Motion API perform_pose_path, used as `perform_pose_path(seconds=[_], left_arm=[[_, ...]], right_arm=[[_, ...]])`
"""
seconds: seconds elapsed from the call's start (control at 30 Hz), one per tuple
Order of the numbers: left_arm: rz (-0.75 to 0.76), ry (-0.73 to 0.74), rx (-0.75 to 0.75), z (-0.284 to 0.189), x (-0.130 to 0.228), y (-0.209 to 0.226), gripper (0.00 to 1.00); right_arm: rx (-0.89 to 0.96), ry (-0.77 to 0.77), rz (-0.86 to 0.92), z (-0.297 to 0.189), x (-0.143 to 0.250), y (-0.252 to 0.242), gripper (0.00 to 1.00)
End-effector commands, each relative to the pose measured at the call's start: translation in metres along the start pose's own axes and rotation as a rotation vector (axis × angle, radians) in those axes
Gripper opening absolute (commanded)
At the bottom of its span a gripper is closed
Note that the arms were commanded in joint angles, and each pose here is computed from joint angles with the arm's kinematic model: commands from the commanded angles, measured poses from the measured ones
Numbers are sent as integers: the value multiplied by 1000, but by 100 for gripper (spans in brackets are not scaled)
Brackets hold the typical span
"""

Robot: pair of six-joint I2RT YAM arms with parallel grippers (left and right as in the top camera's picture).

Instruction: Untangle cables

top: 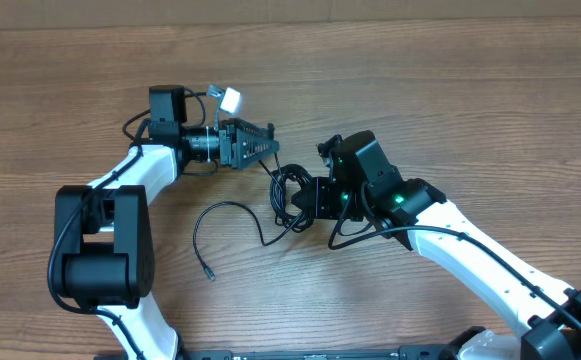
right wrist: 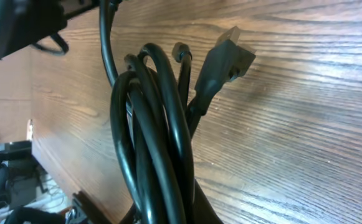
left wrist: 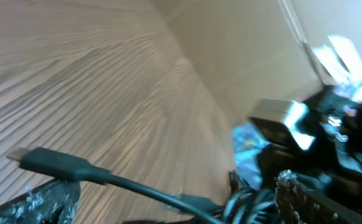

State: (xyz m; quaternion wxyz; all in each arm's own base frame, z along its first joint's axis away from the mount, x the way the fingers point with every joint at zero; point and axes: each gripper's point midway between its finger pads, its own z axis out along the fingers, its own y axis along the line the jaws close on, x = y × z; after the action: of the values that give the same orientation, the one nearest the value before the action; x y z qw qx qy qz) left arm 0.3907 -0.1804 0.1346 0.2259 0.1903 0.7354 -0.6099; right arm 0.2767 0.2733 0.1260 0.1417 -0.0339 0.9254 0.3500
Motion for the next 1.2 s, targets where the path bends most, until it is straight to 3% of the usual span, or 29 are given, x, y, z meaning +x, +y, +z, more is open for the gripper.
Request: perform_pose_path(seconds=[0.0, 0.17, 0.53, 0.87, 1.17], left_arm=[[-135, -16, -204, -3, 2, 35, 100], [-239, -27, -315, -8, 8, 54, 100], [-474, -51, -282, 0, 8, 47, 100], [-477, -2, -140, 16, 8, 20, 99], [-463, -1, -121, 16, 6, 17, 94]], right_arm=[[83, -96, 27, -3, -19, -11, 4], [256, -258, 76, -12, -44, -41, 4], [194, -229, 35, -4, -35, -19, 4], [163, -243, 4, 0, -35, -6, 4], [184, -205, 4, 10, -26, -11, 4]])
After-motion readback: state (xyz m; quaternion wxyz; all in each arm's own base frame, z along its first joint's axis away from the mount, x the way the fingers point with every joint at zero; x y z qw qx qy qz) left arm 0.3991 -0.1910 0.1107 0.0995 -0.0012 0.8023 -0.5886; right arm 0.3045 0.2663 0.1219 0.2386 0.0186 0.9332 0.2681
